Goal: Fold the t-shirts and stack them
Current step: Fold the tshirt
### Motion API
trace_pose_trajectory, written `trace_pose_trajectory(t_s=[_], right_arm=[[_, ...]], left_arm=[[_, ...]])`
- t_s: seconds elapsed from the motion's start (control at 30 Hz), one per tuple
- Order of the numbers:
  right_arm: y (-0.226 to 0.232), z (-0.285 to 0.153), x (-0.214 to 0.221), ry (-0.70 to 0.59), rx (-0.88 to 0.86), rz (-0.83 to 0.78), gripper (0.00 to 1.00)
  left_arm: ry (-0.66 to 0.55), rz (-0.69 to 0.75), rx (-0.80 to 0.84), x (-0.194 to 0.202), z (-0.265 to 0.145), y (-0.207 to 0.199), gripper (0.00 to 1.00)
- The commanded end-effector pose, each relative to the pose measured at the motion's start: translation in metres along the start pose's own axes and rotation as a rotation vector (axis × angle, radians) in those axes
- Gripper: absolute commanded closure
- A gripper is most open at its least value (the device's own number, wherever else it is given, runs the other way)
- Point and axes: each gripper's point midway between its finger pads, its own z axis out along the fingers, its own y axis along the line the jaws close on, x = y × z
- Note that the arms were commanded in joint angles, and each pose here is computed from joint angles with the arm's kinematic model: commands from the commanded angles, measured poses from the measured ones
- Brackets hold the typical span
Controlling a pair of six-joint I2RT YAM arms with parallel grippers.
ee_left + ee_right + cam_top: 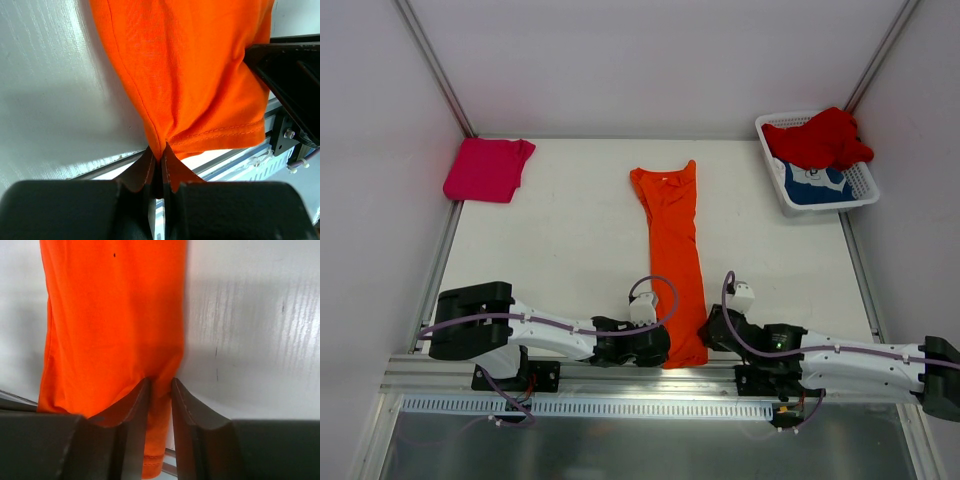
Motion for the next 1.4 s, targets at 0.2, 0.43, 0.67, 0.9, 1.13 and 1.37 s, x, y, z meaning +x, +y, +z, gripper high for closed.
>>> trace_pose_trajectory(t_s=[0.2, 0.43, 0.67, 0.9, 1.13, 1.37], right_arm=[[0.011, -0.002, -0.003, -0.003, -0.027, 0.014, 1.0], [0.019, -0.012, -0.026, -0.066, -0.028, -0.025, 1.0], [0.034, -0.022, -0.047, -0.113, -0.042, -0.074, 1.0], [0.042, -0.03, -0.074, -0.176, -0.023, -0.122, 1.0], [0.038, -0.033, -0.101, -0.209, 0.01, -0.119, 1.0], [0.025, -0.027, -0.136, -0.222, 0.093, -0.137, 1.0]], left_arm=[[-0.013, 0.015, 0.006, -0.004, -0.003, -0.003, 1.0], [-0.047, 0.069, -0.002, -0.017, -0.01, -0.013, 1.0], [-0.12, 0.118, 0.001, -0.05, -0.025, -0.025, 1.0], [-0.178, 0.145, 0.003, -0.083, -0.037, -0.035, 1.0], [-0.228, 0.145, -0.006, -0.123, -0.045, -0.029, 1.0], [-0.256, 0.136, -0.054, -0.162, -0.037, -0.015, 1.0]])
